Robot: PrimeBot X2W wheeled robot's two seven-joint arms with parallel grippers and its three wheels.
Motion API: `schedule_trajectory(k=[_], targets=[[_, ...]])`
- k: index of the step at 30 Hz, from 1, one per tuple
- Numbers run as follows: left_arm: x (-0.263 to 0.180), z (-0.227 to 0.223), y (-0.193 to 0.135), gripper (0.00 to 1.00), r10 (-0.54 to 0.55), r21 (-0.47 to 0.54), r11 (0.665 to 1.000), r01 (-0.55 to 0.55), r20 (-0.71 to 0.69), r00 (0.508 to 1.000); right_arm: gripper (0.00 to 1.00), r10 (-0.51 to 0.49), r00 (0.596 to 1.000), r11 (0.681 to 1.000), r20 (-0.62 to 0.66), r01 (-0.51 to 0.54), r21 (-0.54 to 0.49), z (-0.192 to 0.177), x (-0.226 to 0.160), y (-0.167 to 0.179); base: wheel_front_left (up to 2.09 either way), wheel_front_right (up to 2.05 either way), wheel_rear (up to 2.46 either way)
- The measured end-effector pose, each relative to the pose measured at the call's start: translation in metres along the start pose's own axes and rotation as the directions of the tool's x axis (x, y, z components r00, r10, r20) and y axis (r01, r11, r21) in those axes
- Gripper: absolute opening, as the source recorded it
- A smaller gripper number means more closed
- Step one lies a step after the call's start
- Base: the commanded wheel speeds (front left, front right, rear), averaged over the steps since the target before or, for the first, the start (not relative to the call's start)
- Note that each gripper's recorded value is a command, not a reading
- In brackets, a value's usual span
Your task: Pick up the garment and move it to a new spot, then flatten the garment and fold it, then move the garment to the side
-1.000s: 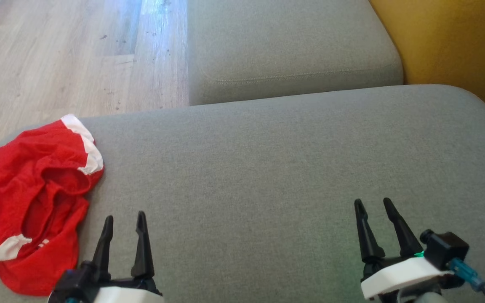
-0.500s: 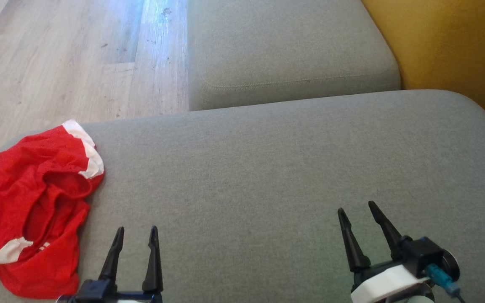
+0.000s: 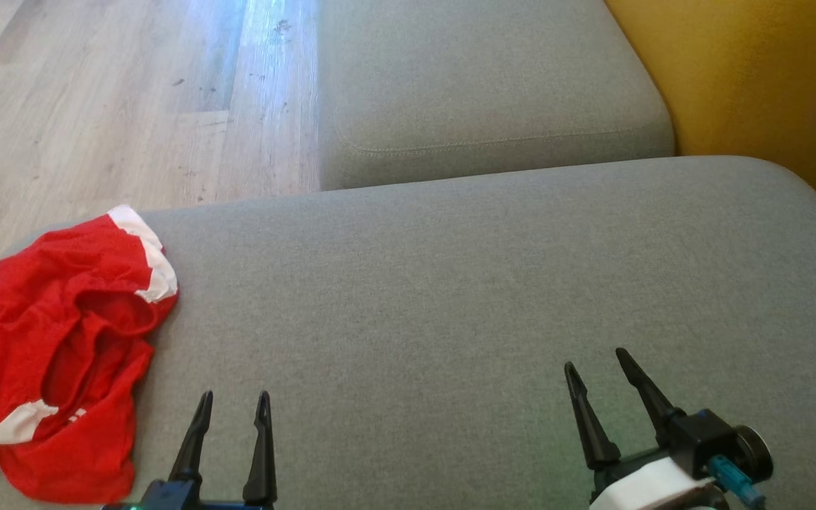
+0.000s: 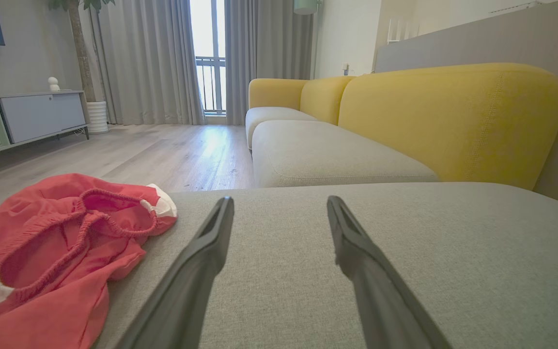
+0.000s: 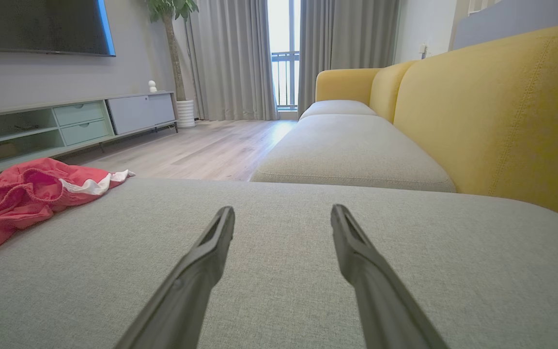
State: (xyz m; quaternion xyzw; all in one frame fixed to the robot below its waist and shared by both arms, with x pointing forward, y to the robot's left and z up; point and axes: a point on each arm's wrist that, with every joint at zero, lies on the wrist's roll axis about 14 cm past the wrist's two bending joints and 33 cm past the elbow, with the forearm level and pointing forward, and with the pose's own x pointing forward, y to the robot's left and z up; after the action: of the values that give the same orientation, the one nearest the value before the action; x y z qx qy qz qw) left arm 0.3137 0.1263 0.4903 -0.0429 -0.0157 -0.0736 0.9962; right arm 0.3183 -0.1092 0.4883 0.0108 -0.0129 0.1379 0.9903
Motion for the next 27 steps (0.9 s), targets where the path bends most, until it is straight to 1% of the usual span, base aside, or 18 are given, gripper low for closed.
schedule_trajectory(k=[6, 14, 20, 23, 27], targets=[[-0.002, -0.002, 0.003, 1.0, 0.01, -0.001, 1.0, -0.01, -0.007, 1.0, 1.0, 0.006, 1.0, 1.0, -0.001, -0.006, -0.001, 0.0, 0.002, 0.001, 0.0, 0.0, 0.0], [-0.013, -0.009, 0.02, 1.0, 0.073, -0.006, 0.997, -0.073, -0.023, 0.997, 1.0, 0.063, 0.998, 0.998, -0.023, -0.063, 0.002, -0.006, 0.009, 0.017, 0.0, 0.0, 0.0], [-0.03, -0.01, 0.048, 1.0, 0.177, -0.006, 0.984, -0.177, -0.023, 0.984, 1.0, 0.149, 0.988, 0.989, -0.045, -0.149, 0.011, -0.012, 0.02, 0.041, 0.0, 0.0, 0.0], [-0.042, -0.01, 0.067, 1.0, 0.248, -0.007, 0.969, -0.249, -0.021, 0.968, 1.0, 0.199, 0.979, 0.98, -0.052, -0.199, 0.009, -0.013, 0.027, 0.055, 0.0, 0.0, 0.0], [-0.061, -0.01, 0.091, 1.0, 0.343, -0.009, 0.939, -0.343, -0.019, 0.939, 1.0, 0.266, 0.962, 0.964, -0.061, -0.266, 0.015, -0.015, 0.035, 0.075, 0.0, 0.0, 0.0]])
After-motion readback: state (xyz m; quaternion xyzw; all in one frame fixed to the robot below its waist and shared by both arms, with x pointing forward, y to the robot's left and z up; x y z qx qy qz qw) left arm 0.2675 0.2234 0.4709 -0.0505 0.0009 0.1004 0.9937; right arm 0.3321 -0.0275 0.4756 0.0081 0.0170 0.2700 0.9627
